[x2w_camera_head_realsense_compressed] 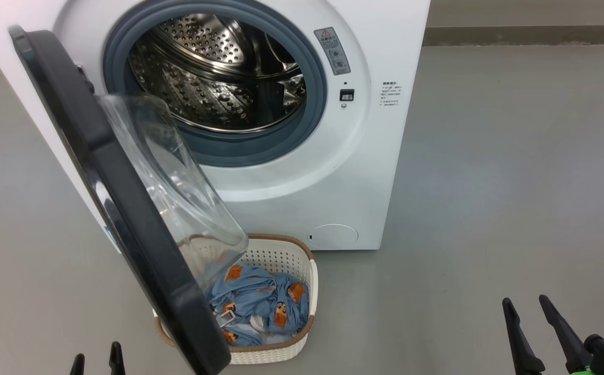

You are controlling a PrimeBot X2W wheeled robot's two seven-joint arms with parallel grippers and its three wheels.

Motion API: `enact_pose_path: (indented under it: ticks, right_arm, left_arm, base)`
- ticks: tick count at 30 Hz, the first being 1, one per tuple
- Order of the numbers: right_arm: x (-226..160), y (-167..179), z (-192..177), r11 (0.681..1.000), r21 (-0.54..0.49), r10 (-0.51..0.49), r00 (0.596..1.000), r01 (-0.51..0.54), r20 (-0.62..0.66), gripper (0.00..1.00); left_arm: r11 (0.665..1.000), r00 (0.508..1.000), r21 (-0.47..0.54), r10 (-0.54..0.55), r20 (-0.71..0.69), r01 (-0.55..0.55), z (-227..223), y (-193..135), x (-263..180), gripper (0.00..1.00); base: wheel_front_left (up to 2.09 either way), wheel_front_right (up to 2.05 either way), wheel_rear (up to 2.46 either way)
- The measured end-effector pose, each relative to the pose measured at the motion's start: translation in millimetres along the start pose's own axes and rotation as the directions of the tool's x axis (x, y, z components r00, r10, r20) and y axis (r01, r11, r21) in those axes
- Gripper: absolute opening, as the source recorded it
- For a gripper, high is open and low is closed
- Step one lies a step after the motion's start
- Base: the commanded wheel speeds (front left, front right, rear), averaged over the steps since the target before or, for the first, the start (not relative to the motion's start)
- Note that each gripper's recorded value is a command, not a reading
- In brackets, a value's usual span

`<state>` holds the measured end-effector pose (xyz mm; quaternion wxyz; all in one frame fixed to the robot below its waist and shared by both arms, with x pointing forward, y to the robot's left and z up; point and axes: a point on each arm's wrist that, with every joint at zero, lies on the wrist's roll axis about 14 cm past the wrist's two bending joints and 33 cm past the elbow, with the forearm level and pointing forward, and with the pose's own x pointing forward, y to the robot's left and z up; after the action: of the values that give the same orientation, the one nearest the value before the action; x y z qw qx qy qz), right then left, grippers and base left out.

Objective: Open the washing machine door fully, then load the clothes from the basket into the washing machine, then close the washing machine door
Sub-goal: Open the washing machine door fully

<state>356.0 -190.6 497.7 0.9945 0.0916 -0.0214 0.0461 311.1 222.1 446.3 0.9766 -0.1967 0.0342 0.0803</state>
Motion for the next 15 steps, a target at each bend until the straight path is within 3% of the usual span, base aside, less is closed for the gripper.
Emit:
enact_pose_path:
  ticks: [15]
  right_arm:
    - [-0.4,-8.0,-5.7,0.999,-0.021,-0.026,0.999,0.025,-0.019,1.00]
  left_arm:
    - [1.000,1.000,0.002,0.016,-0.002,-0.016,-0.5,3.7,-1.3,1.00]
  base:
    - [0.00,0.00,0.00]
